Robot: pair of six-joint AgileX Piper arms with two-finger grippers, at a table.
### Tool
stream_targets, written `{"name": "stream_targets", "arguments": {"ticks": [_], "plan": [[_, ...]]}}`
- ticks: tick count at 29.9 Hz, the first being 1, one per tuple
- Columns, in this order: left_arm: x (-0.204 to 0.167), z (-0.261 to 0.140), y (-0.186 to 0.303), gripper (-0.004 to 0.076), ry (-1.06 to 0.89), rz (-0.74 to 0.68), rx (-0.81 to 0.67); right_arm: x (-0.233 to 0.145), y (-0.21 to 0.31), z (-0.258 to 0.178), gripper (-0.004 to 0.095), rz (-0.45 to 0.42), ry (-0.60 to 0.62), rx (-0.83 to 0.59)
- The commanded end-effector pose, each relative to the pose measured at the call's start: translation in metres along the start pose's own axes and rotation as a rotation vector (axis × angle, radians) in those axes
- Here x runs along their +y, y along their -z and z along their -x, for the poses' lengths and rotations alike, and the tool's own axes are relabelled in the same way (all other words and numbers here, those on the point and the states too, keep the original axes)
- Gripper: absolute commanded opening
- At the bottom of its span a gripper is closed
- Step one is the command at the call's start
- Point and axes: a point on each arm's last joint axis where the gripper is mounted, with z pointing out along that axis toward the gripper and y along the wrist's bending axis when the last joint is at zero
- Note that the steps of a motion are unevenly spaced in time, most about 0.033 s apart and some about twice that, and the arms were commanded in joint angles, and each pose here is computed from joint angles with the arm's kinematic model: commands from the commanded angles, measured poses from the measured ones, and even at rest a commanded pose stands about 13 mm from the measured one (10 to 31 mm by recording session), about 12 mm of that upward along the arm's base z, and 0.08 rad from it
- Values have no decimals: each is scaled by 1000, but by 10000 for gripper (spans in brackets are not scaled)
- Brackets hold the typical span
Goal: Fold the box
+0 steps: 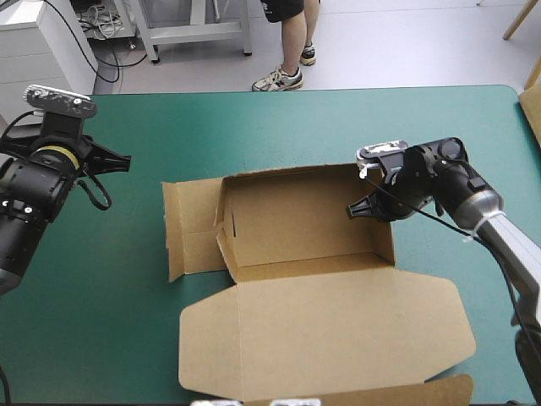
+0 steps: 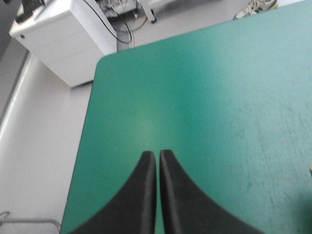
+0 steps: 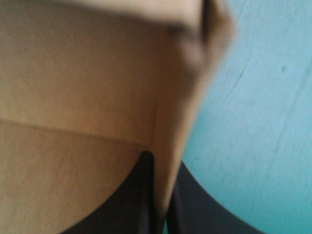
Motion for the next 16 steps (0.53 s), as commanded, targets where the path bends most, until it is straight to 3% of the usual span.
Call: {"name": "stream_targets", "arguments": {"ticks": [1, 10, 13, 16], "plan": [[20, 1, 6, 8, 53, -39, -14, 1, -19, 19, -2, 23, 22, -5], [44, -20, -13, 8, 85, -32, 147, -1, -25, 55, 18, 11, 67, -104], [44, -22, -14, 8, 76, -27, 156, -2, -16, 60, 108, -9, 87, -122], [43, -22, -16, 8, 77, -35, 160, -3, -7, 65, 286, -24, 55, -151]]}}
